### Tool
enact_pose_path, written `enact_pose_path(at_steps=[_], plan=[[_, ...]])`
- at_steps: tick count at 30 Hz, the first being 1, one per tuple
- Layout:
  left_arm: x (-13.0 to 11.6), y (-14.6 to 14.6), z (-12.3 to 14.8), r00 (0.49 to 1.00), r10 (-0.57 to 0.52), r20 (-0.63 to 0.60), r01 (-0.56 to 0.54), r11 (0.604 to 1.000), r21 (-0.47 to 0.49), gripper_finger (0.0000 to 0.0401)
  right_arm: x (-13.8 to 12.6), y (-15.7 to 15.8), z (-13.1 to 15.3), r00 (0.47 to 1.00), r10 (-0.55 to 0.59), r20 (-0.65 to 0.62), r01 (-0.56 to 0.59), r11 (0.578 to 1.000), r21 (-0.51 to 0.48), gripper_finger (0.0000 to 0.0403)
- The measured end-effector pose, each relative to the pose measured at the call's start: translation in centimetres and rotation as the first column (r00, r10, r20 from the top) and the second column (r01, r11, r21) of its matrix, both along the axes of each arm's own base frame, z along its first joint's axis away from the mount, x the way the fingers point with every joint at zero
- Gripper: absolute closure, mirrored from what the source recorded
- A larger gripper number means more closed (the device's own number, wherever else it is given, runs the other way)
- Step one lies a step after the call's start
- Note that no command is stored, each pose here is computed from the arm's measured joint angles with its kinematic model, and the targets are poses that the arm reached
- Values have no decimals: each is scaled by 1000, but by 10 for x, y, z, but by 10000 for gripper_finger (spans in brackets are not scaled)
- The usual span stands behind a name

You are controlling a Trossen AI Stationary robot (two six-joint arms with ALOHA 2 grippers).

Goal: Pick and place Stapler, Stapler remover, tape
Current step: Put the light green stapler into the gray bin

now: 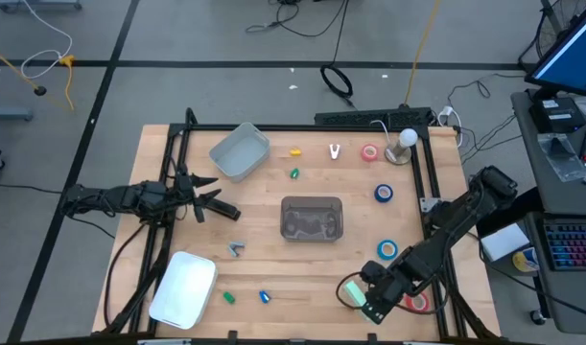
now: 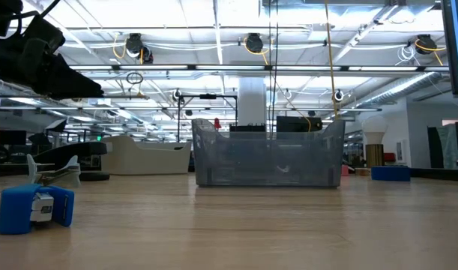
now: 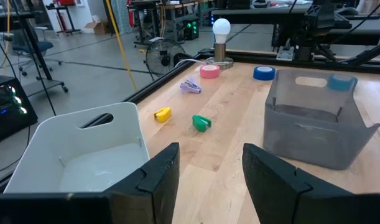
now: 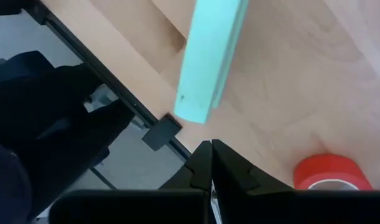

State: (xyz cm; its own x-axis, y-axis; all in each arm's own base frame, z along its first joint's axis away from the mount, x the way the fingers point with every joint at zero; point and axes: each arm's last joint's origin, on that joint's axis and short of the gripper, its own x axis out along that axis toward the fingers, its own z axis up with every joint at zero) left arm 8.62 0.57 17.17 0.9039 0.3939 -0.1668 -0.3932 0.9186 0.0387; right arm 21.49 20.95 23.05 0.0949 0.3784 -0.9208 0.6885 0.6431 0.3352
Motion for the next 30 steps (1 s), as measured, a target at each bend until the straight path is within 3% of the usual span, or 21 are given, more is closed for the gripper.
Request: enact_pose_path(at_steps=[8,14,24,30], plan=[[0,0,0,1000,1,3,-1,1000,-4,226,-4,-4,-15,998,4,-56,-4,1000,9,399],[0,0,0,1000,0,4,0,1000,-4,226,-7,-9,-22,984,-30,-177,42,997,65,399],[0,0,0,1000,1,5,0,1000,-3,226,-6,-15,-28,975,-85,-204,96,994,45,398],[0,0,0,1000,0,5,0,1000,-2,226,-5,-15,-28,988,-26,-152,32,999,37,398]])
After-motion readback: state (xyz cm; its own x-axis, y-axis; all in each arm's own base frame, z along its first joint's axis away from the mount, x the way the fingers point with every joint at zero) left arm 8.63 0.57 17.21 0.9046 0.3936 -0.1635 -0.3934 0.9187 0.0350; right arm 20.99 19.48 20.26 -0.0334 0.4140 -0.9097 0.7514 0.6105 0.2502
